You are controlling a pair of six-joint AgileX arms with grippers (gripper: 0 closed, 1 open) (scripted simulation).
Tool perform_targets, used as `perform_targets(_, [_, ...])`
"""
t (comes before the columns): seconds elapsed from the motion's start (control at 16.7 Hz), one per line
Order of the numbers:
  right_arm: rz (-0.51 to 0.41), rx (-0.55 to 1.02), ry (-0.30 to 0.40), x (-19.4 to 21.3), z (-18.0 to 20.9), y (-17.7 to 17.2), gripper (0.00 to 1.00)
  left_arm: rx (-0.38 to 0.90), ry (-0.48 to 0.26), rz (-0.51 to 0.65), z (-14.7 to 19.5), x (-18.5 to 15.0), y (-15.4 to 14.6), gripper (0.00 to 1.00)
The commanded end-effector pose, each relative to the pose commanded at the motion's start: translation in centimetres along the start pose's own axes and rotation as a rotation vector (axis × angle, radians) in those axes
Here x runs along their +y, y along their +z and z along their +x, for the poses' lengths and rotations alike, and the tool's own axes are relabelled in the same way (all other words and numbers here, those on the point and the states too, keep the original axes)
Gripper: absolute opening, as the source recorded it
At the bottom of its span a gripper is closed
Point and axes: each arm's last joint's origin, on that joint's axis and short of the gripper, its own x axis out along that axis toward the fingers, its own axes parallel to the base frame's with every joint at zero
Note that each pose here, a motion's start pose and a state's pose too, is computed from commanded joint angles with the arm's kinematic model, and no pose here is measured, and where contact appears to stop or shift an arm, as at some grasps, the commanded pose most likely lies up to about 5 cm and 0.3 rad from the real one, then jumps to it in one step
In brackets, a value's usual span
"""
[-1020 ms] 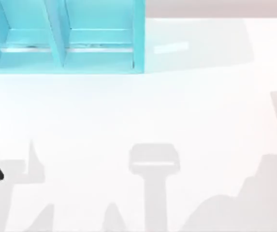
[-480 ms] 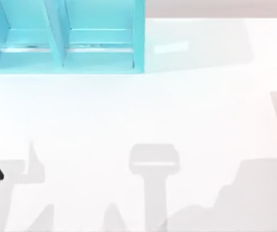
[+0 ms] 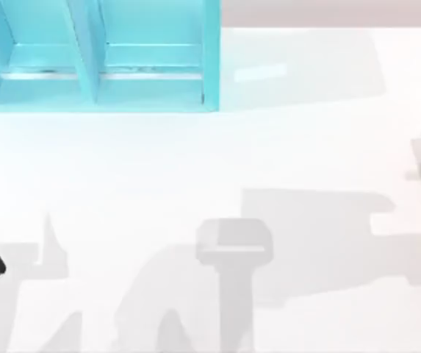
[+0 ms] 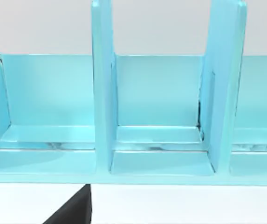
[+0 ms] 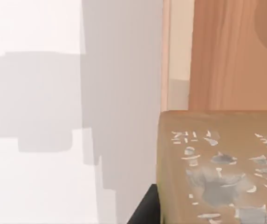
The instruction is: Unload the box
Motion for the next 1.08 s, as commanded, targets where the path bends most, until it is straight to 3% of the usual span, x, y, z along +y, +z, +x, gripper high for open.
perform_targets(0.24, [0.002,0.002,-0.012,11.5,2.7,1.0,0.00,0.000,0.000,0.000,0.0,0.0,0.0,1.00])
perform_targets(0.54, [0.003,-0.014,-0.016,22.2,5.7,-2.1,0.00,0.000,0.000,0.000,0.0,0.0,0.0,1.00])
perform_targets(0.72, [0.003,-0.021,-0.012,24.3,6.4,-3.3,0.00,0.000,0.000,0.000,0.0,0.0,0.0,1.00])
perform_targets(1.08, [0.006,-0.021,-0.011,24.3,6.8,-3.3,0.00,0.000,0.000,0.000,0.0,0.0,0.0,1.00])
